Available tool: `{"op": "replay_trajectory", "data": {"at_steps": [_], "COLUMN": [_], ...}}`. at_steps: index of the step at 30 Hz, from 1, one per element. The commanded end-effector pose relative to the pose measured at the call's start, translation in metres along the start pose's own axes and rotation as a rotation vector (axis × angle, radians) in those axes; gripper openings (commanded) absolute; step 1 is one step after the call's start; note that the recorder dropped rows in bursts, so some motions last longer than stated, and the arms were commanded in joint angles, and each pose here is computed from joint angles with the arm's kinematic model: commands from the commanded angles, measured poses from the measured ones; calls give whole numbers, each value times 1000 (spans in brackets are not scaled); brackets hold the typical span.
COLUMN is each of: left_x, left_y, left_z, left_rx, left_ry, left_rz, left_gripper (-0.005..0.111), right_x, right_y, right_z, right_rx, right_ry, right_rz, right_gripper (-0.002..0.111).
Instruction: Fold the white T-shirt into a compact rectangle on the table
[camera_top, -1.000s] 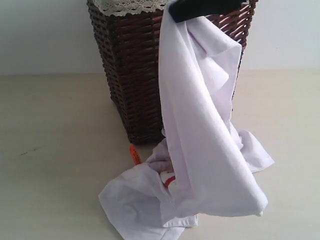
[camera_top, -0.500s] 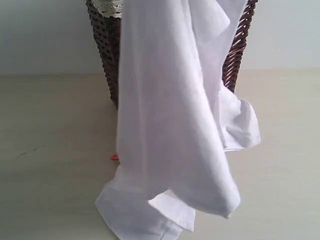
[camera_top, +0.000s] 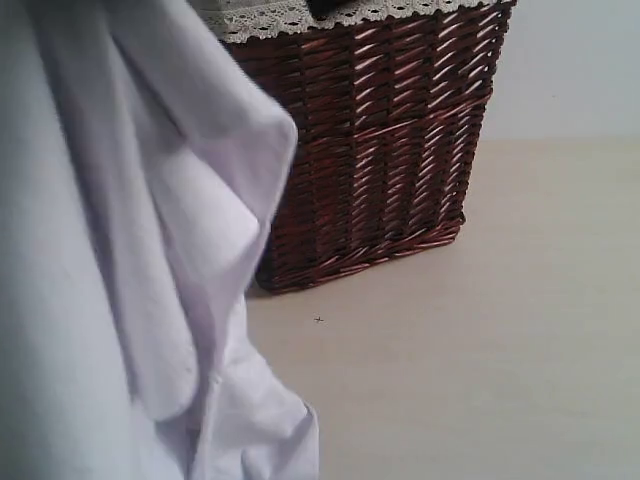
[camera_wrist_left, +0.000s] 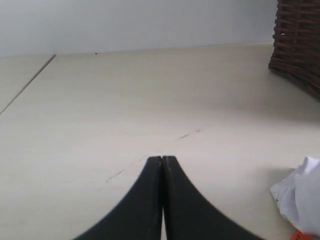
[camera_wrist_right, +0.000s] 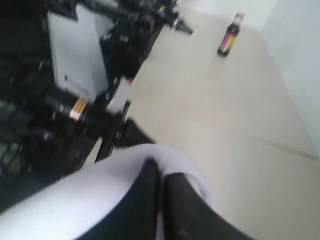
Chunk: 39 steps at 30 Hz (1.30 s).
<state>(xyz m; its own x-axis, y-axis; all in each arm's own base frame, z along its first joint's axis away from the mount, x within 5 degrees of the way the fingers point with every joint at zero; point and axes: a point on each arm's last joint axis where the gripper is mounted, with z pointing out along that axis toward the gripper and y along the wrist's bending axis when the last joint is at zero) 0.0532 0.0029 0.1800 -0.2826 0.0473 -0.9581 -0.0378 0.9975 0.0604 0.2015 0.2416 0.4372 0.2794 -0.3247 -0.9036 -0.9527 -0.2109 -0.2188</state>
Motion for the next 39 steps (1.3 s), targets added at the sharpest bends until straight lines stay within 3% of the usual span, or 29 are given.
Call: {"op": "replay_trajectory", "data": {"at_steps": [1, 3, 5, 12, 22, 25, 27, 29, 33, 35, 39], "left_x": [-1, -1, -1, -1, -1, -1, -1, -1, -1, -1, -1], "left_y": [0, 0, 0, 0, 0, 0, 0, 0, 0, 0, 0], "left_z": [0, 0, 0, 0, 0, 0, 0, 0, 0, 0, 0], "left_rx": [0, 0, 0, 0, 0, 0, 0, 0, 0, 0, 0], "left_ry": [-14, -14, -14, -14, -14, -14, -14, -14, -14, -14, -14], "left_rz": [-3, -3, -3, -3, -3, -3, -3, -3, -3, -3, -3], "left_gripper": [0, 0, 0, 0, 0, 0, 0, 0, 0, 0, 0], "right_x": [55, 93, 120, 210, 277, 285, 287, 287, 274, 261, 236], "right_y": [-4, -7, -2, 38, 78, 72, 60, 51, 36, 31, 30], "right_z": [-11, -20, -22, -35, -82, -82, -73, -67, -55, -48, -39], "right_rx": [52, 60, 20, -183, -332, -190, -12, 120, 319, 384, 420], "right_ry": [532, 845, 985, 1186, 1454, 1435, 1352, 1286, 1065, 909, 653], "right_rz": [-3, -73, -72, 134, 278, 268, 250, 257, 235, 240, 263], "right_gripper": [0, 0, 0, 0, 0, 3, 13, 16, 14, 6, 0]}}
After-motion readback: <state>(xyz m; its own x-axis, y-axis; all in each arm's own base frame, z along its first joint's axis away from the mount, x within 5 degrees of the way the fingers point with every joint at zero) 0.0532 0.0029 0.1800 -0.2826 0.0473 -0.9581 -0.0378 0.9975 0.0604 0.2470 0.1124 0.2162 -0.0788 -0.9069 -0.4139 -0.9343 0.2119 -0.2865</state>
